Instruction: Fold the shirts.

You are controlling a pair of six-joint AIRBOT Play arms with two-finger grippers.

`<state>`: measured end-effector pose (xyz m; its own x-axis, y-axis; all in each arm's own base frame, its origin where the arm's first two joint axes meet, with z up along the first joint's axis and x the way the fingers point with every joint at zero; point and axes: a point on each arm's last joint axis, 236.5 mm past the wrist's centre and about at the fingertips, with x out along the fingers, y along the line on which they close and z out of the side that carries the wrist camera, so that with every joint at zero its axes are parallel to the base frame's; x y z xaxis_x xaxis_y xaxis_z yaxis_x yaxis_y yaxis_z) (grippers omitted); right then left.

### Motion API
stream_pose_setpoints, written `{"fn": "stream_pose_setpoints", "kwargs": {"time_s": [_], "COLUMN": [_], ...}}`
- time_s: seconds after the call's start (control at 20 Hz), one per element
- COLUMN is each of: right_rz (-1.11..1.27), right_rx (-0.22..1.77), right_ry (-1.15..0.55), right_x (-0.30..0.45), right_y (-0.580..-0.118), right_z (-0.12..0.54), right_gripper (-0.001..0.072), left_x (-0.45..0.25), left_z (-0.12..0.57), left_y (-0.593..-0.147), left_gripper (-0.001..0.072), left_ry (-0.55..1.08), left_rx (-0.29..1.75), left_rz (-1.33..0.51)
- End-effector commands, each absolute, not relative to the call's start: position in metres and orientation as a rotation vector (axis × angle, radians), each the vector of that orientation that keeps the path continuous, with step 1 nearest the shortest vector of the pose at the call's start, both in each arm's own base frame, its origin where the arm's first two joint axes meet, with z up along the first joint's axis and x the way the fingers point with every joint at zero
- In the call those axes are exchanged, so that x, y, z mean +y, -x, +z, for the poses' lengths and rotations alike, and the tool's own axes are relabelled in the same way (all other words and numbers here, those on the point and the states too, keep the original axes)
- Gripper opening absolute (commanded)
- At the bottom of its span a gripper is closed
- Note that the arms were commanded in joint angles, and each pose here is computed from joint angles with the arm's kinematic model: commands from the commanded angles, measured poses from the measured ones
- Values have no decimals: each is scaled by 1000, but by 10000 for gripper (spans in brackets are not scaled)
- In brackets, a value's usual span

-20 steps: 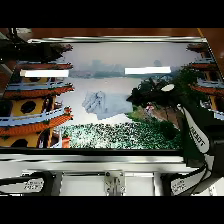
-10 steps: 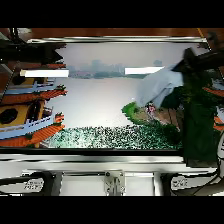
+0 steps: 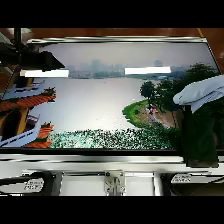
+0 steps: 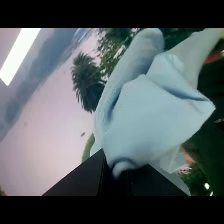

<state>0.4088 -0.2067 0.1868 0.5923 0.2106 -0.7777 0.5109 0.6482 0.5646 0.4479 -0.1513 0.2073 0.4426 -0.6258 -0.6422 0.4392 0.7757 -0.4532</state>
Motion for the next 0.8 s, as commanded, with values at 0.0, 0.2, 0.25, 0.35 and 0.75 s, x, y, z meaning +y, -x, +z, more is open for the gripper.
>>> {"fn": "stream_pose_setpoints", "kwargs": {"time_s": [0.0,0.2,0.25,0.35,0.75], "right_rz": [-312,-476,-479,-496,-800], "right_rx": [947,1199,1214,1262,1530], "right_ry": [-915,-885,-894,-915,-911], "right_x": [-245,-250,-247,-241,-216], "right_y": [-379,-318,-313,-301,-192], "right_z": [181,147,144,130,77], "right_gripper": [59,59,59,59,59], "left_x": [-156,-167,-171,-179,-187], "left_z": [206,206,206,206,206], "left_y": [-443,-440,-438,-435,-433], "left_gripper": [38,38,38,38,38], "left_ry": [227,212,198,188,135], "left_rx": [908,909,906,908,885], "left_rz": [-683,-708,-721,-739,-775]}}
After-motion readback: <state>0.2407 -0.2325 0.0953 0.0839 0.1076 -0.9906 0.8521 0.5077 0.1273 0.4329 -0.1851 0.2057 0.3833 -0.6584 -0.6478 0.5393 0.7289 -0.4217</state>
